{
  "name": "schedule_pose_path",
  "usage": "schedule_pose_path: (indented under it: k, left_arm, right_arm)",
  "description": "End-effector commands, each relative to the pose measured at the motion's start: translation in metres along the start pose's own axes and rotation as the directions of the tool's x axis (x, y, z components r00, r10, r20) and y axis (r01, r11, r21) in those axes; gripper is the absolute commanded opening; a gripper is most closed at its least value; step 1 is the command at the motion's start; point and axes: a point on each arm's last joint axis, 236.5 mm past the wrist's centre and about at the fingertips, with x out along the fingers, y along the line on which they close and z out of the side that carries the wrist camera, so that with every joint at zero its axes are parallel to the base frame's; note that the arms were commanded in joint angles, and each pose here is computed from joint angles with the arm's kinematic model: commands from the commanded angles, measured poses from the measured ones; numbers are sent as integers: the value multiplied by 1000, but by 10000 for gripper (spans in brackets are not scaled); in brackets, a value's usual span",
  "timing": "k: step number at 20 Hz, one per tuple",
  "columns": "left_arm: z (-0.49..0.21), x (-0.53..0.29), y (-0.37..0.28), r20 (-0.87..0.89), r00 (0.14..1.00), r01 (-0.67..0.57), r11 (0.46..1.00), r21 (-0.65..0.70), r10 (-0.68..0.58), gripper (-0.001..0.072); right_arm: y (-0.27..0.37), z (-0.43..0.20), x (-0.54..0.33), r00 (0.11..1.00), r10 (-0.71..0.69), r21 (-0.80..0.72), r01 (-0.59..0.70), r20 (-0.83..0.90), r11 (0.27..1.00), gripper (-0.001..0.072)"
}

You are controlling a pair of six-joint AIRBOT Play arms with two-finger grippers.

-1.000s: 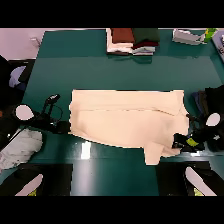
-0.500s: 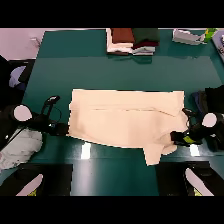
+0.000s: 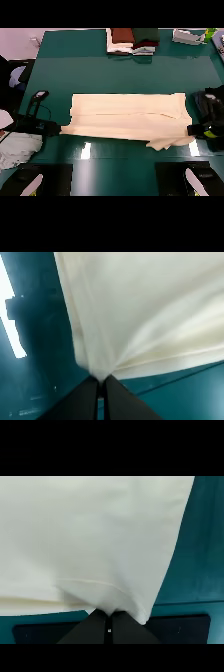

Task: Fold the shirts.

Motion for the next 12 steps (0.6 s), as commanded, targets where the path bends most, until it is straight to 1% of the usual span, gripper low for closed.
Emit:
schedule_pose_path:
  k: [1, 5, 7, 9, 12]
  left_arm:
    - [47, -1, 16, 94, 993, -73, 997, 29, 70, 25]
    - [108, 37, 30, 108, 990, -94, 995, 37, 89, 25]
    - [135, 57, 36, 103, 990, -97, 995, 28, 94, 26]
    - [161, 77, 41, 119, 988, -103, 994, 47, 97, 26]
    - [186, 100, 48, 133, 986, -104, 994, 39, 98, 26]
  right_arm:
    - [0, 56, -16, 995, -10, -12, 11, 102, 1000, 16]
    - [9, 127, -10, 990, 4, -22, -1, 138, 1000, 16]
    - [12, 155, 1, 993, 2, -31, 1, 121, 1000, 16]
    - [14, 179, 15, 995, 1, -33, 2, 101, 999, 16]
    - [18, 209, 36, 998, -2, -34, 4, 67, 999, 19]
